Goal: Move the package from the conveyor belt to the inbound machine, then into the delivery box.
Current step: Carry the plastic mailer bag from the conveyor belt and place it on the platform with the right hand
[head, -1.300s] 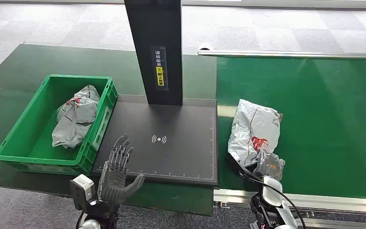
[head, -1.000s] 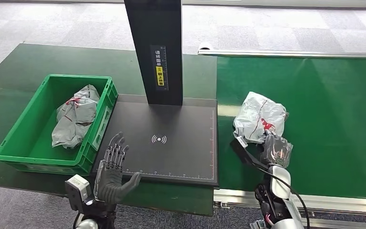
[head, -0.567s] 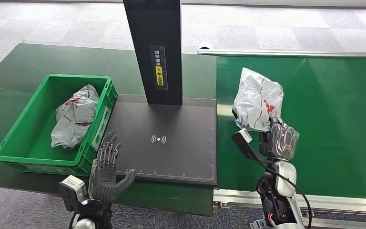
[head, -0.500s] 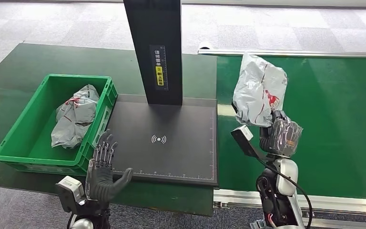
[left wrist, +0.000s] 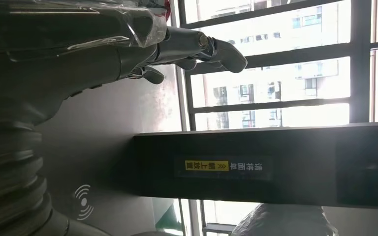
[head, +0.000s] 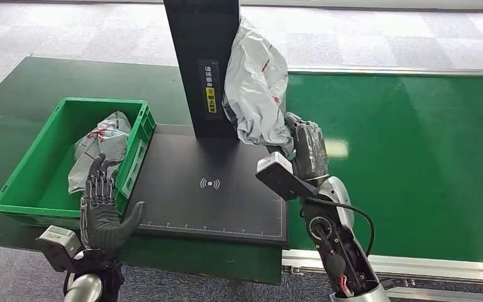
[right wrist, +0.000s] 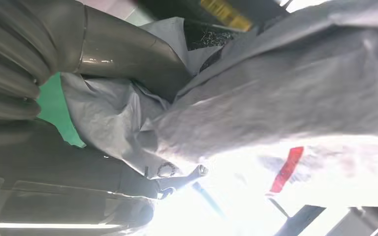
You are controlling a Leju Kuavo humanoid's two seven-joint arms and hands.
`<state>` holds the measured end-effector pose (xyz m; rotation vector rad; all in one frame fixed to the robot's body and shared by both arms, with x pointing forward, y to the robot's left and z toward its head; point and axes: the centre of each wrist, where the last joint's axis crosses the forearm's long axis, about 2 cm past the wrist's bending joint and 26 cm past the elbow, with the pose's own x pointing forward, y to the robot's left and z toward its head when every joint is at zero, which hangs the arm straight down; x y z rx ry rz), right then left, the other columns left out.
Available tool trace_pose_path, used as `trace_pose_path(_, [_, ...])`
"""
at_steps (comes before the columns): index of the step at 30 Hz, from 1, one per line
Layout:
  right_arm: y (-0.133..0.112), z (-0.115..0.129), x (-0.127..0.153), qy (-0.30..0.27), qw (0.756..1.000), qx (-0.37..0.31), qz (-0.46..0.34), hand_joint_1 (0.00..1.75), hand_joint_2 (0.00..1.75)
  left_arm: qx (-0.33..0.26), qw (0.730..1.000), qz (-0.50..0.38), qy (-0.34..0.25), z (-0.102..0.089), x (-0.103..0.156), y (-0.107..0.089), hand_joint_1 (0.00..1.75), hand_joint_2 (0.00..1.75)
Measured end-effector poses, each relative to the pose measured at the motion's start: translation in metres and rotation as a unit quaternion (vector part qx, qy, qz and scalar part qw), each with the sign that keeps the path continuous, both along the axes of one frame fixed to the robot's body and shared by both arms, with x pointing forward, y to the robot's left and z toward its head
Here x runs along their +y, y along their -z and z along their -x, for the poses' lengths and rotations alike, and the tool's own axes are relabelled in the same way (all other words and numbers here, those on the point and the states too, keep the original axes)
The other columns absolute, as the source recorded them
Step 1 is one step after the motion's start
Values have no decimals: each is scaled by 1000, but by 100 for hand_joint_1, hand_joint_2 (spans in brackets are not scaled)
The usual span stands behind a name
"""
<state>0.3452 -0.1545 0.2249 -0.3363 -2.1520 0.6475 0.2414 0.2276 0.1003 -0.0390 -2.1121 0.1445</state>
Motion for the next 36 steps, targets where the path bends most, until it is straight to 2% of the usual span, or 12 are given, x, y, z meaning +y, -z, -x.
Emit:
trace_pose_path(9, [-1,0,33,-101,994,50,2,175,175,-1,1000,-1,-6,-1,2,-1,0,175])
trace_pose_path(13, [1,0,46,-123,990,63,12,175,175,-2,1000,0,-7,-1,1,-2,0,175])
trace_pose_path(14, [2,0,48,-125,990,65,14,166,175,-2,1000,1,-7,-1,0,-2,0,175])
trace_pose_path(16, [2,0,50,-129,989,72,19,79,175,0,1000,0,-6,-1,0,-3,0,175])
trace_pose_path(17, [3,-1,51,-131,988,77,22,35,131,0,1000,-1,-6,0,-1,-4,0,175])
trace_pose_path(18, [4,-1,52,-134,987,83,25,0,87,1,1000,-1,-5,0,-1,-5,0,175])
trace_pose_path(20, [6,-1,54,-140,985,97,32,0,0,3,1000,-1,-2,-1,-2,-7,0,175])
trace_pose_path(24, [7,-2,56,-147,982,110,36,0,0,4,1000,-1,0,-1,-2,-8,0,175])
trace_pose_path(28, [11,-2,64,-181,973,142,38,0,0,2,1000,-5,5,-1,-3,-11,0,175])
trace_pose_path(36, [12,-2,68,-193,969,144,46,0,0,3,1000,-10,6,1,-4,-11,0,175])
